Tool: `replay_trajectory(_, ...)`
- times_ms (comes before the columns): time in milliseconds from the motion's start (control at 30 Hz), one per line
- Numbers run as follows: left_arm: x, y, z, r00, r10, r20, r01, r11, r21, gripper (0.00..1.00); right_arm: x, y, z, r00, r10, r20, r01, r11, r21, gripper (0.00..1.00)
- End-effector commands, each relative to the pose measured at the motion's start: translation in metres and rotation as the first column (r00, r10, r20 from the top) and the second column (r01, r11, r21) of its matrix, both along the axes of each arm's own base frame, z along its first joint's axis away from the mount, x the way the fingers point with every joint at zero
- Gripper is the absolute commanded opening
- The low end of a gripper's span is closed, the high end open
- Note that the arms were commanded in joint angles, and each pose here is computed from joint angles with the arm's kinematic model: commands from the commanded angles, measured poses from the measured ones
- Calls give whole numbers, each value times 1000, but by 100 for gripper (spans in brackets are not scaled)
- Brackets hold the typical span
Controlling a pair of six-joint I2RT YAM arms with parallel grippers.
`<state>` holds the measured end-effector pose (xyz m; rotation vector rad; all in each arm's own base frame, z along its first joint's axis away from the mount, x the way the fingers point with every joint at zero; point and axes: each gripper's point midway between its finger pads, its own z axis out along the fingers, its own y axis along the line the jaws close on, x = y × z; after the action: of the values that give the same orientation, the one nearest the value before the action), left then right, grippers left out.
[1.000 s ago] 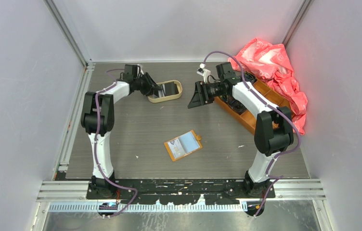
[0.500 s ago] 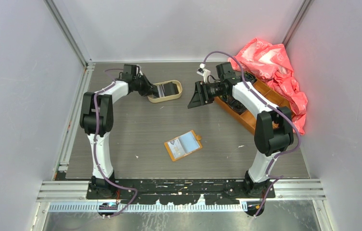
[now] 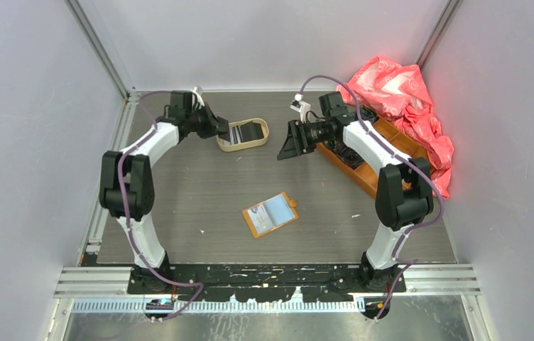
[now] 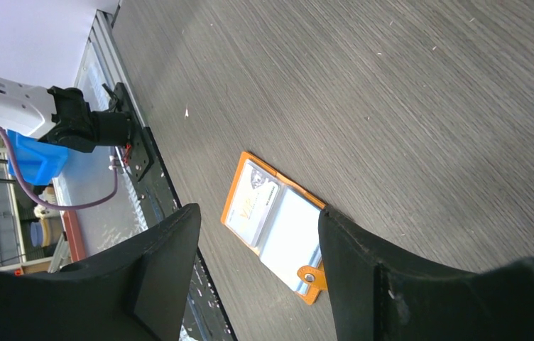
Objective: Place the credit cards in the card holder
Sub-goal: Pick up the credit card from the storage box.
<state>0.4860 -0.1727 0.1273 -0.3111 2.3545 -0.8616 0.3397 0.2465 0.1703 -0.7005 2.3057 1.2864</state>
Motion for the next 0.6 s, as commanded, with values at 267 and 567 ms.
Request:
replay_trajectory(267,-124,-54,128,752,-163,638,322,936,-139,0,-58,8,59,920,145,365,-225,956,189,68)
replay_trajectory(567,-245,-84,137,557,-104,824,428,887,-177,0,-120,21,57,864,261,430,-386,893,233,69)
